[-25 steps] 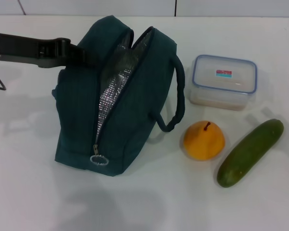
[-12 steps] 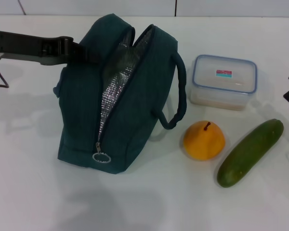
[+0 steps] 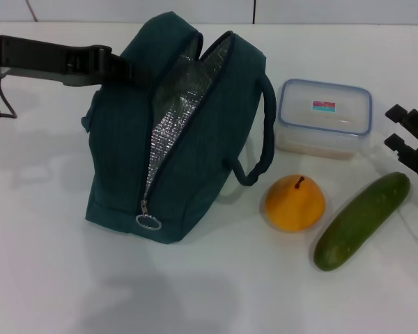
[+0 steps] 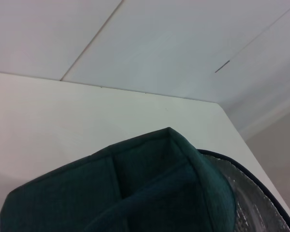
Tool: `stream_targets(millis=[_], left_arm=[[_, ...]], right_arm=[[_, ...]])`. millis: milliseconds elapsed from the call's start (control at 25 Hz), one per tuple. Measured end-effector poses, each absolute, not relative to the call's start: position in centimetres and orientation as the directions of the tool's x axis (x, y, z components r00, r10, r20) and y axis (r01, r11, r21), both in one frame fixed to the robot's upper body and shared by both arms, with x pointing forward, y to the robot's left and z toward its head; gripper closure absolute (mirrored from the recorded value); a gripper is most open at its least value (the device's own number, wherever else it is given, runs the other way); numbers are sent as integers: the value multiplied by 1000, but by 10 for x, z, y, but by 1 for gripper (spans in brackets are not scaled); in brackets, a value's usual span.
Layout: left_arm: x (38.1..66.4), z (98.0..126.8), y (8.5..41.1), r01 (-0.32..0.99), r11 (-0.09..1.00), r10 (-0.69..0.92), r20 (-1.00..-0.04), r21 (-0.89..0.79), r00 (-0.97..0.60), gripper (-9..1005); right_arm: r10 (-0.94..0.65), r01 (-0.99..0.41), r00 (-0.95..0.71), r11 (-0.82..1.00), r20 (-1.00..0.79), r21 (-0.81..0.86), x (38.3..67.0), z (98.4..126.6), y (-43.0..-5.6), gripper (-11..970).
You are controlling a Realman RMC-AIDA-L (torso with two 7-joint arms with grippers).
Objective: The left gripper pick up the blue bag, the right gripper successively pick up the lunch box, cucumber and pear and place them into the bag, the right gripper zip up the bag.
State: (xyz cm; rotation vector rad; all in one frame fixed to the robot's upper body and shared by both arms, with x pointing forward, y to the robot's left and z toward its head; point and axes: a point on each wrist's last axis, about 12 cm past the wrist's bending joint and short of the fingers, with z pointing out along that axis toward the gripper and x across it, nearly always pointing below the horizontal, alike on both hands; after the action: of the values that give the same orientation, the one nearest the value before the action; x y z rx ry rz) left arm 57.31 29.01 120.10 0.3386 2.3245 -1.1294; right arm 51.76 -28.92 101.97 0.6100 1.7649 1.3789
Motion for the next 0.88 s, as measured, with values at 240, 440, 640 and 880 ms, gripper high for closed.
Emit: stream_targets(millis=[240, 440, 640, 880], left_arm=[[573, 1201, 290, 437, 621, -5, -561, -651, -828, 957], [573, 1201, 291, 443, 621, -1, -566, -646, -824, 957], [573, 1202, 291, 444, 623, 0, -568, -644, -823, 957], [574, 1203, 292, 450, 624, 4, -574, -638, -819, 958]], right_arm=[[762, -78, -573, 317, -303, 945, 529, 1019, -282, 156], [751, -69, -583, 336, -311, 939, 539, 1021, -276, 157], [746, -71, -586, 343, -317, 937, 547, 1024, -272, 159], [749, -77, -578, 347, -325, 935, 553, 1027, -271, 160]])
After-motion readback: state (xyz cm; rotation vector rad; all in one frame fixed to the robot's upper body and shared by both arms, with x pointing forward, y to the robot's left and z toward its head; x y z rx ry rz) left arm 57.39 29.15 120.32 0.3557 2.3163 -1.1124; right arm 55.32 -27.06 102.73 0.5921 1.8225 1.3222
